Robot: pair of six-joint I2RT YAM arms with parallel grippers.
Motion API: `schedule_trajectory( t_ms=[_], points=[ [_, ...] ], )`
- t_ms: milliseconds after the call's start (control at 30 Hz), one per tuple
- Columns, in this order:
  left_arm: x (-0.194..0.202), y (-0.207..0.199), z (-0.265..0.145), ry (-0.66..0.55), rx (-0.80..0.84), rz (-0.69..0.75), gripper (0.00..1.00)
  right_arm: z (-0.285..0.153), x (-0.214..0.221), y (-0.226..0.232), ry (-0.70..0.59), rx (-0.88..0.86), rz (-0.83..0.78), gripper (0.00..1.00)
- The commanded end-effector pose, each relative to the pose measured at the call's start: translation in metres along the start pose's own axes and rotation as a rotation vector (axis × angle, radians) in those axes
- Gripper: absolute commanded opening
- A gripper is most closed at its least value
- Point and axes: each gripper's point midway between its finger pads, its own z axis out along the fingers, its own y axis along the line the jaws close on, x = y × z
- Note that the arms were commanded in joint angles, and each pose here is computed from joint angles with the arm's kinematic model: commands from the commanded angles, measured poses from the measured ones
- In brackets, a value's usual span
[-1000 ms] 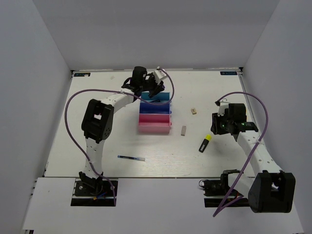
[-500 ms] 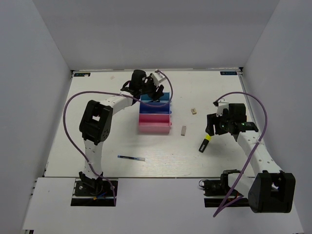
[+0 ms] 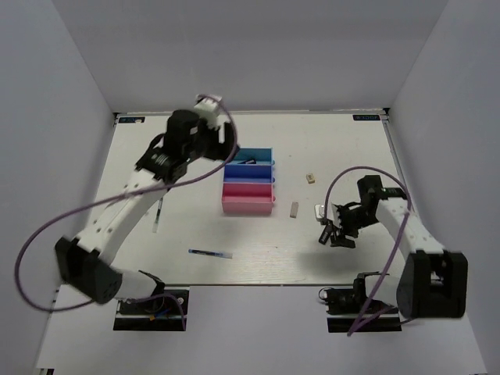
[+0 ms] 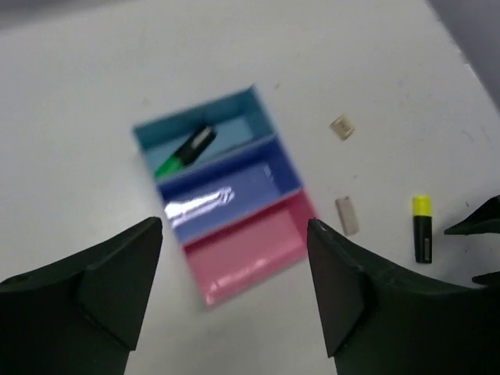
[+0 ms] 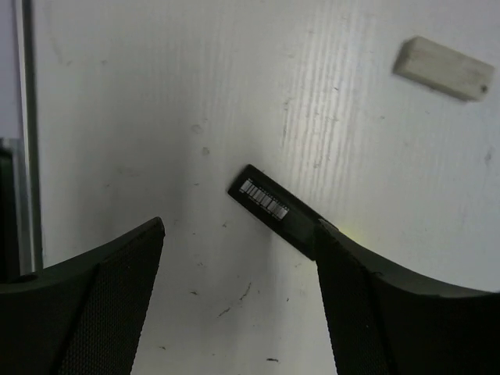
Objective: Sort the stationery into containers
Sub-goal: Pick up the pen from the center of the board.
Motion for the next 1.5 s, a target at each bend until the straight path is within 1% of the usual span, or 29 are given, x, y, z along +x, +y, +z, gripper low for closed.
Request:
schedule_trajectory(
  t_ms=[0,33,67,100,133,167,200,233,267,300,333,433,567,733,800,933,1033,1067,1133,1167,1267,1300,1333,1367,1400,1433,1467],
  points=[
    [0.119,0.051,-0.058,0.303,-0.260,-0.264,0.86,-0.009,-0.018,0.012,-0.115,-0.272,-0.432,0.80],
    [0.145,0.054,-0.073,0.328,-0.263,-0.274,0.88,-0.009,-0.018,0.011,-0.120,-0.283,-0.447,0.80],
    [0.163,0.069,-0.088,0.331,-0.304,-0.299,0.88,-0.008,-0.016,0.006,-0.113,-0.274,-0.470,0.80],
    [0.174,0.074,-0.094,0.341,-0.317,-0.302,0.90,-0.005,-0.015,-0.004,-0.108,-0.245,-0.506,0.80],
    [0.194,0.080,-0.101,0.371,-0.349,-0.299,0.91,-0.001,-0.013,-0.006,-0.108,-0.238,-0.519,0.80],
    [0.200,0.083,-0.115,0.342,-0.374,-0.284,0.91,0.002,-0.011,-0.013,-0.100,-0.214,-0.540,0.80],
    [0.203,0.084,-0.117,0.327,-0.379,-0.279,0.92,0.006,-0.007,-0.016,-0.097,-0.218,-0.528,0.80],
    [0.218,0.085,-0.120,0.347,-0.387,-0.283,0.92,0.007,-0.005,-0.018,-0.090,-0.231,-0.543,0.78],
    [0.222,0.083,-0.127,0.323,-0.383,-0.290,0.92,0.008,-0.002,-0.020,-0.085,-0.241,-0.566,0.78],
    [0.232,0.086,-0.130,0.335,-0.398,-0.303,0.92,0.014,0.004,-0.019,-0.089,-0.270,-0.552,0.76],
    [0.232,0.085,-0.131,0.321,-0.386,-0.317,0.92,0.015,0.008,-0.021,-0.082,-0.272,-0.559,0.74],
    [0.239,0.094,-0.137,0.332,-0.423,-0.338,0.92,0.027,0.020,-0.030,-0.046,-0.251,-0.607,0.74],
    [0.241,0.096,-0.140,0.318,-0.424,-0.362,0.92,0.031,0.029,-0.040,-0.016,-0.268,-0.616,0.74],
    [0.244,0.099,-0.143,0.293,-0.425,-0.402,0.92,0.038,0.046,-0.051,0.044,-0.267,-0.668,0.73],
    [0.242,0.099,-0.143,0.283,-0.427,-0.401,0.92,0.041,0.050,-0.048,0.046,-0.290,-0.686,0.72],
    [0.242,0.100,-0.146,0.280,-0.431,-0.398,0.92,0.045,0.068,-0.046,0.110,-0.331,-0.752,0.66],
    [0.243,0.100,-0.147,0.279,-0.432,-0.394,0.92,0.047,0.075,-0.039,0.126,-0.385,-0.776,0.52],
    [0.241,0.099,-0.147,0.275,-0.429,-0.393,0.92,0.046,0.080,-0.037,0.142,-0.402,-0.782,0.43],
    [0.242,0.100,-0.147,0.279,-0.432,-0.394,0.92,0.050,0.083,-0.026,0.142,-0.430,-0.794,0.35],
    [0.242,0.100,-0.148,0.276,-0.433,-0.393,0.92,0.051,0.086,-0.023,0.150,-0.434,-0.796,0.29],
    [0.242,0.100,-0.148,0.272,-0.436,-0.394,0.92,0.054,0.091,-0.013,0.167,-0.423,-0.776,0.22],
    [0.242,0.099,-0.148,0.273,-0.430,-0.394,0.92,0.056,0.092,-0.013,0.183,-0.397,-0.758,0.16],
    [0.242,0.100,-0.148,0.270,-0.433,-0.395,0.92,0.056,0.091,-0.009,0.192,-0.380,-0.715,0.13],
    [0.241,0.099,-0.148,0.265,-0.430,-0.393,0.92,0.057,0.088,-0.009,0.189,-0.364,-0.700,0.04],
    [0.242,0.099,-0.148,0.268,-0.430,-0.391,0.92,0.053,0.084,-0.010,0.198,-0.338,-0.637,0.00],
    [0.239,0.099,-0.148,0.261,-0.428,-0.392,0.92,0.048,0.069,-0.027,0.199,-0.280,-0.603,0.00],
    [0.240,0.099,-0.148,0.262,-0.430,-0.394,0.92,0.043,0.063,-0.030,0.196,-0.251,-0.526,0.00]
  ],
)
